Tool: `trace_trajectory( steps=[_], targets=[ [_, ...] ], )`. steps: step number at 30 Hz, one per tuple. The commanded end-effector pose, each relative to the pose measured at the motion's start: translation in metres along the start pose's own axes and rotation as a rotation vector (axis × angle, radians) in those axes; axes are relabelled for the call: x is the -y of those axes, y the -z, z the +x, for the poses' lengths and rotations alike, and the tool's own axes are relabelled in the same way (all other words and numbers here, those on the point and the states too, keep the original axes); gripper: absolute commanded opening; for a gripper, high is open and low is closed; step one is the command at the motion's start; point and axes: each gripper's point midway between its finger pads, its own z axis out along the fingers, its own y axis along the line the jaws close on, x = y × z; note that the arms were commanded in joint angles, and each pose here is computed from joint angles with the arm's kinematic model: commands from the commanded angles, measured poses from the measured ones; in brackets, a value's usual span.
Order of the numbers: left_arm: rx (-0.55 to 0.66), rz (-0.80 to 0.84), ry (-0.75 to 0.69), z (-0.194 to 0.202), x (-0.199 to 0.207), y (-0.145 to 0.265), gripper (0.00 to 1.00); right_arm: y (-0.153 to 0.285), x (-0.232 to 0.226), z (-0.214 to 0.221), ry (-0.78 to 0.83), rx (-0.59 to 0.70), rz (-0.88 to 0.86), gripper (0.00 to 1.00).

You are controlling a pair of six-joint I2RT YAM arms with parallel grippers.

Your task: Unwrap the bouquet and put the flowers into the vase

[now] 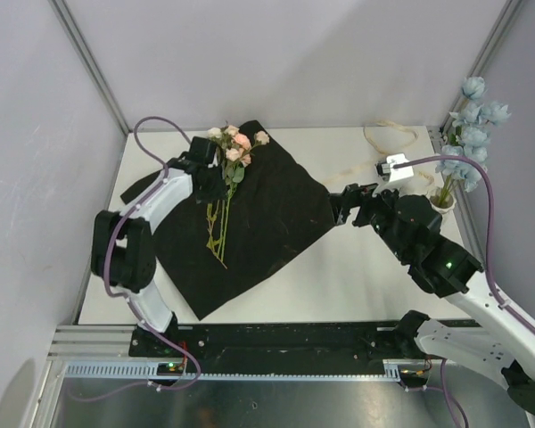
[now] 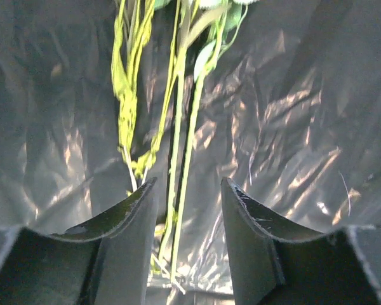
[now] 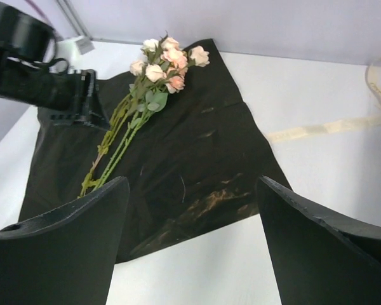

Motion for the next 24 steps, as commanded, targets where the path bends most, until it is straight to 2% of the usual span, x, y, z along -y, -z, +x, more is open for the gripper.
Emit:
trace_trajectory(
  steps=[1, 9, 19, 24],
  targets=[
    [0.082, -0.016, -0.044, -0.039, 0.004, -0.018, 0.48, 0.009, -0.008, -0.022, -0.015, 0.086, -0.044, 0.86],
    [0.016, -0.042, -0.084, -0.039, 0.0, -0.062, 0.44, 0.024, -0.002, -0.033, -0.01, 0.14, -0.047, 0.87],
    [-0.012, -0.093, -0.101, -0.037, -0.013, -0.087, 0.35, 0.026, 0.003, -0.033, 0.005, 0.146, -0.031, 0.88],
    [-0.028, -0.072, -0.106, -0.035, -0.01, -0.091, 0.18, 0.027, 0.004, -0.033, 0.005, 0.149, -0.026, 0.88]
  ],
)
